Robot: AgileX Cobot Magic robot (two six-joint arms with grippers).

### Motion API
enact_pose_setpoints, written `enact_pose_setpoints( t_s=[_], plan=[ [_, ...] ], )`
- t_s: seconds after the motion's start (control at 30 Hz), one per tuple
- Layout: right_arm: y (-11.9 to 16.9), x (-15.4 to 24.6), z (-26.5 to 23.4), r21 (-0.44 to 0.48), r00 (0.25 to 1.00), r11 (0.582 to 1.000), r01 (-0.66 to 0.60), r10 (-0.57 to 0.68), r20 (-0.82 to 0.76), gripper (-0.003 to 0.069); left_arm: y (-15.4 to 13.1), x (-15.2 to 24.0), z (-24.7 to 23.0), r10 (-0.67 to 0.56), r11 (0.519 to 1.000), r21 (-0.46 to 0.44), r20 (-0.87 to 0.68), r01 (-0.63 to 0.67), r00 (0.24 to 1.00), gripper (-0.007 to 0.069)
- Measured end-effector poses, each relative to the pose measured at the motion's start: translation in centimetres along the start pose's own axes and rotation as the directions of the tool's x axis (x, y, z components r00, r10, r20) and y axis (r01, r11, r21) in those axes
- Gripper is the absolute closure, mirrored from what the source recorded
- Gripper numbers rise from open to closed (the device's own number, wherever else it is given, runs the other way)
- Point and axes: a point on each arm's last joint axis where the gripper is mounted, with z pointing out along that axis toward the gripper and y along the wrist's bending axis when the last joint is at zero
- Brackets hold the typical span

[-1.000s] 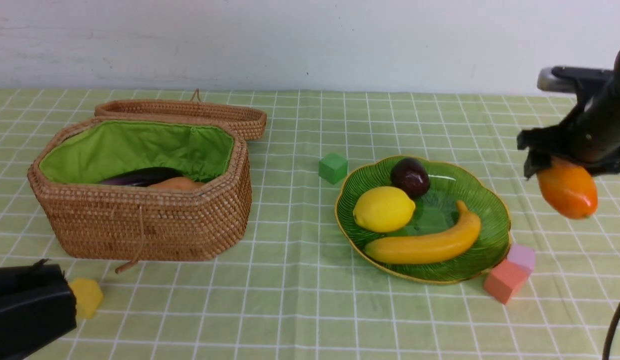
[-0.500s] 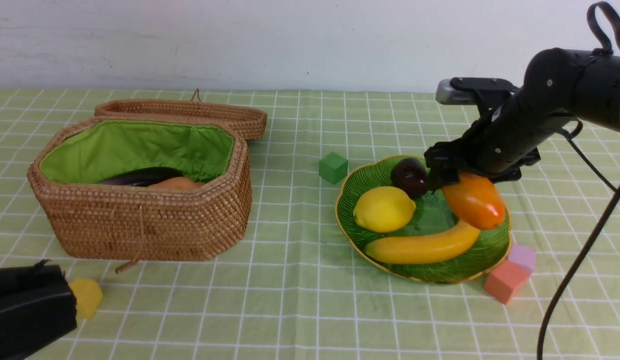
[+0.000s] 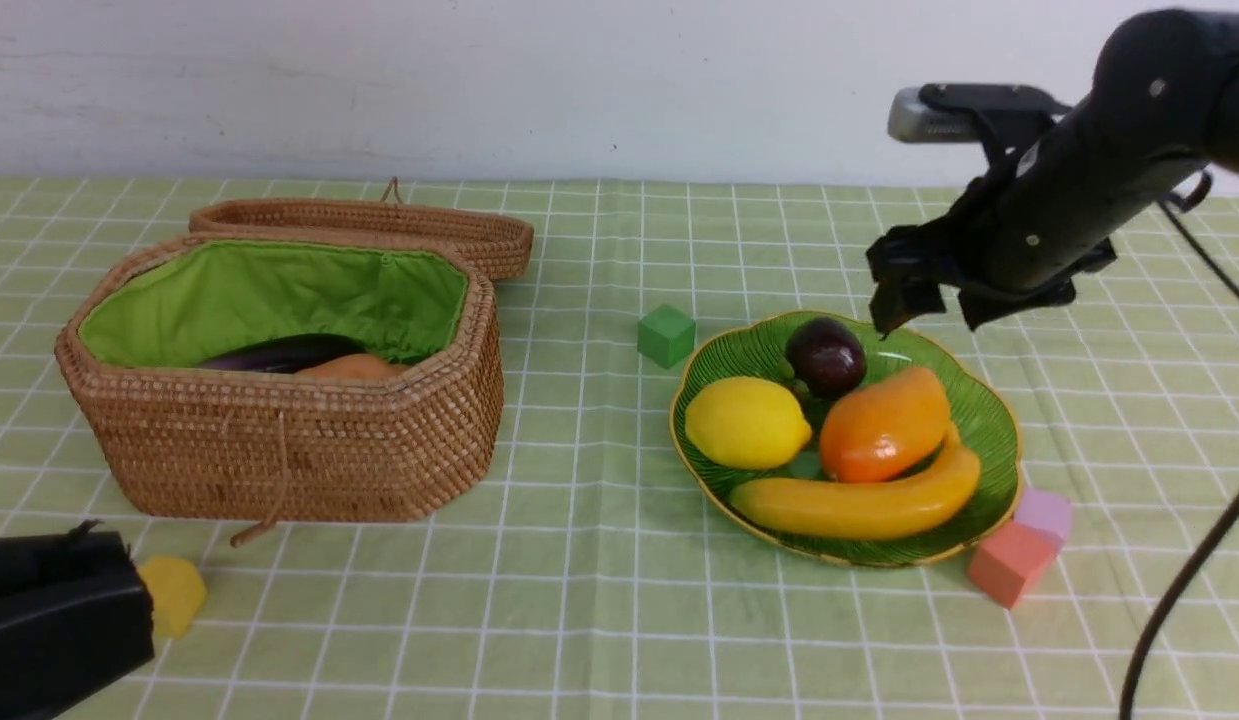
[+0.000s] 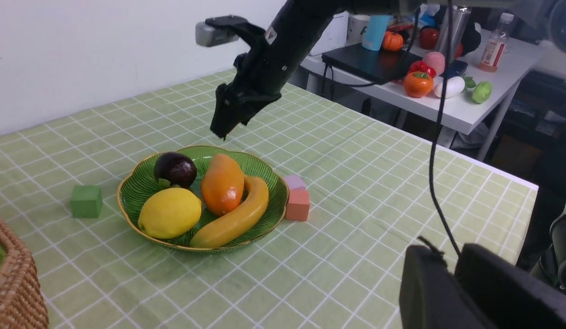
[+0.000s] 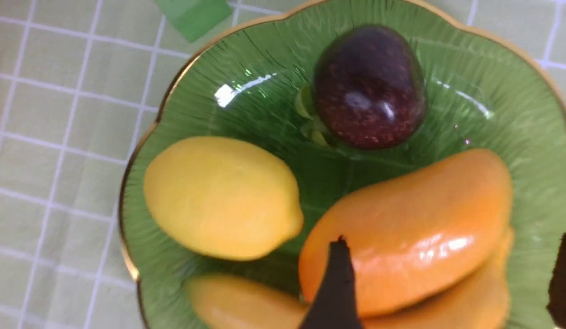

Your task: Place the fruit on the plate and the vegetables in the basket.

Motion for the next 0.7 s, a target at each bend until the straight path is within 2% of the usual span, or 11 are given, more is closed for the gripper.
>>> enact_pose_setpoints(
  t_s=[0.07, 0.1, 0.13, 0.2, 0.23, 0.27, 0.37, 0.47, 0.53, 0.57, 0.7],
  plan=[
    [0.5, 0.3, -4.1, 0.008, 1.0, 1.0, 0.025, -0.025, -0.001, 0.0232, 0.0, 0.1, 0.0, 0.004, 1.0, -0.003, -0.008, -0.004, 1.0, 0.0537],
    [0.5, 0.4, -4.4, 0.009, 1.0, 1.0, 0.027, -0.027, -0.001, 0.0242, 0.0, 0.1, 0.0, 0.004, 1.0, -0.003, -0.009, -0.004, 1.0, 0.0537],
    [0.7, 0.7, -6.6, 0.02, 0.999, 0.999, 0.041, -0.041, 0.002, 0.0326, 0.0, 0.1, 0.0, 0.005, 1.0, -0.005, -0.011, -0.005, 1.0, 0.0545],
    [0.9, 1.6, -10.3, 0.039, 0.999, 0.998, 0.046, -0.047, 0.018, 0.0447, 0.0, 0.1, 0.0, 0.006, 1.0, -0.005, -0.011, -0.006, 1.0, 0.0578],
    [0.9, 1.7, -10.6, 0.04, 0.999, 0.998, 0.044, -0.045, 0.02, 0.0457, 0.0, 0.1, 0.0, 0.006, 1.0, -0.005, -0.011, -0.006, 1.0, 0.0578],
    [1.1, 2.8, -12.7, 0.047, 0.998, 0.998, 0.042, -0.044, 0.04, 0.0535, 0.0, 0.1, -0.1, 0.006, 1.0, -0.005, -0.012, -0.006, 1.0, 0.0621],
    [1.3, 5.4, -15.7, 0.05, 0.997, 0.998, 0.04, -0.044, 0.064, 0.0636, 0.1, 0.8, -0.5, 0.003, 1.0, -0.002, -0.002, -0.003, 1.0, 0.0638],
    [1.4, 9.5, -18.1, 0.049, 0.997, 0.998, 0.031, -0.034, 0.072, 0.0674, 0.3, 2.6, -1.4, -0.012, 1.0, 0.011, 0.033, 0.011, 0.999, 0.0638],
    [1.4, 11.3, -18.8, 0.048, 0.997, 0.999, 0.024, -0.027, 0.073, 0.0675, 0.5, 3.8, -1.8, -0.015, 1.0, 0.016, 0.054, 0.014, 0.998, 0.0638],
    [1.4, 13.9, -19.4, 0.043, 0.997, 0.999, 0.017, -0.02, 0.072, 0.0675, 0.7, 5.0, -2.2, -0.017, 1.0, 0.02, 0.087, 0.016, 0.996, 0.0638],
    [1.3, 19.6, -19.6, 0.021, 0.997, 0.999, -0.045, 0.044, 0.059, 0.0671, 1.3, 8.2, -2.5, -0.038, 0.999, 0.032, 0.176, 0.033, 0.984, 0.0638]
  ],
)
